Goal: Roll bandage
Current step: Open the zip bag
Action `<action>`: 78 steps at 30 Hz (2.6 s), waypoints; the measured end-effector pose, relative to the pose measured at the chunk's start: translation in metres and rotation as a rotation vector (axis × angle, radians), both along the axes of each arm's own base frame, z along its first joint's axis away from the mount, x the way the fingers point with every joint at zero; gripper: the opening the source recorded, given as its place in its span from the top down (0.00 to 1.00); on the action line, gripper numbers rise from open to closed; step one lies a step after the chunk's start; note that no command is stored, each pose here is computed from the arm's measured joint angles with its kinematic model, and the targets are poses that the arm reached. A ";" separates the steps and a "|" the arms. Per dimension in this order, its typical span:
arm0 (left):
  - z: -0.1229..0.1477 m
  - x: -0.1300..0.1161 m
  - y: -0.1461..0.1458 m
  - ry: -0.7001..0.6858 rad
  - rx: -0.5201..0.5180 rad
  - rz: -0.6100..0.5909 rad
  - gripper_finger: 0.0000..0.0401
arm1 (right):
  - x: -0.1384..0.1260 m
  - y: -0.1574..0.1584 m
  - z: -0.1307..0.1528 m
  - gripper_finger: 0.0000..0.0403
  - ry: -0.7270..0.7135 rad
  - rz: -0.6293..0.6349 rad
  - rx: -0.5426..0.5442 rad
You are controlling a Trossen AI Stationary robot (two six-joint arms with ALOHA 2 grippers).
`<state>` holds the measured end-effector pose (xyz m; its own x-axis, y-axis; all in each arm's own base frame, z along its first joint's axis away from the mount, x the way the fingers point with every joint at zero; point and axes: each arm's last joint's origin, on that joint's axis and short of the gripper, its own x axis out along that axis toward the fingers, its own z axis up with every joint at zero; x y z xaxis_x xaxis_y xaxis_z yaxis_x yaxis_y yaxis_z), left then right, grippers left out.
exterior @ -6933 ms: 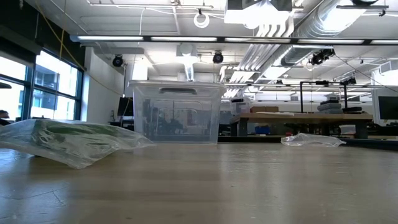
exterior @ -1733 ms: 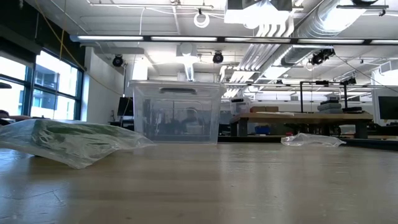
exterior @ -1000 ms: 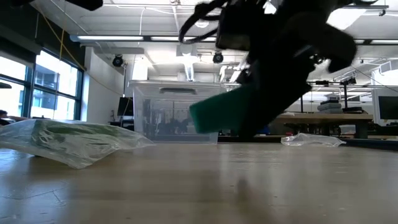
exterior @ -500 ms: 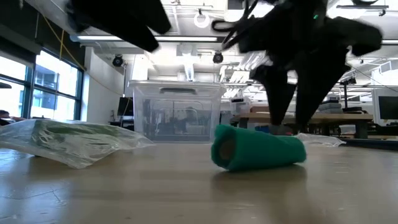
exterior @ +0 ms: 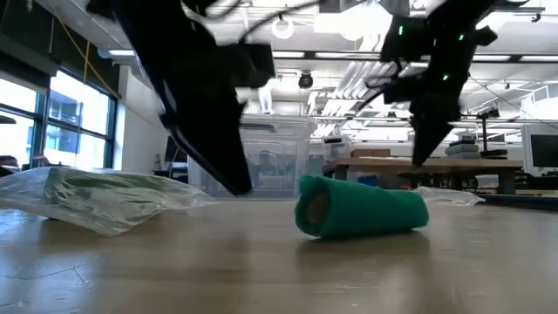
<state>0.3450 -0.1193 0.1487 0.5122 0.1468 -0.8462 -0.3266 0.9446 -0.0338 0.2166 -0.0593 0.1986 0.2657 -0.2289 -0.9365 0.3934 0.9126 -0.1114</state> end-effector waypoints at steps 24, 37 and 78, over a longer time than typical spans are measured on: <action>0.026 0.011 0.032 -0.245 -0.005 0.078 0.77 | 0.010 -0.026 -0.059 0.55 -0.014 0.001 0.622; 0.058 0.008 0.031 -0.409 0.013 0.127 0.77 | 0.002 0.056 0.012 0.56 -0.197 0.155 0.194; 0.059 0.009 0.018 -0.475 0.147 0.137 0.77 | 0.004 -0.015 -0.063 0.97 -0.702 0.133 0.591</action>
<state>0.3537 -0.1015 0.2079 0.8027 0.3398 -0.4901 -0.4288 0.9000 -0.0783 0.2210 -0.0743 0.1358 0.8060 0.3078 -0.5057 0.0821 0.7878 0.6104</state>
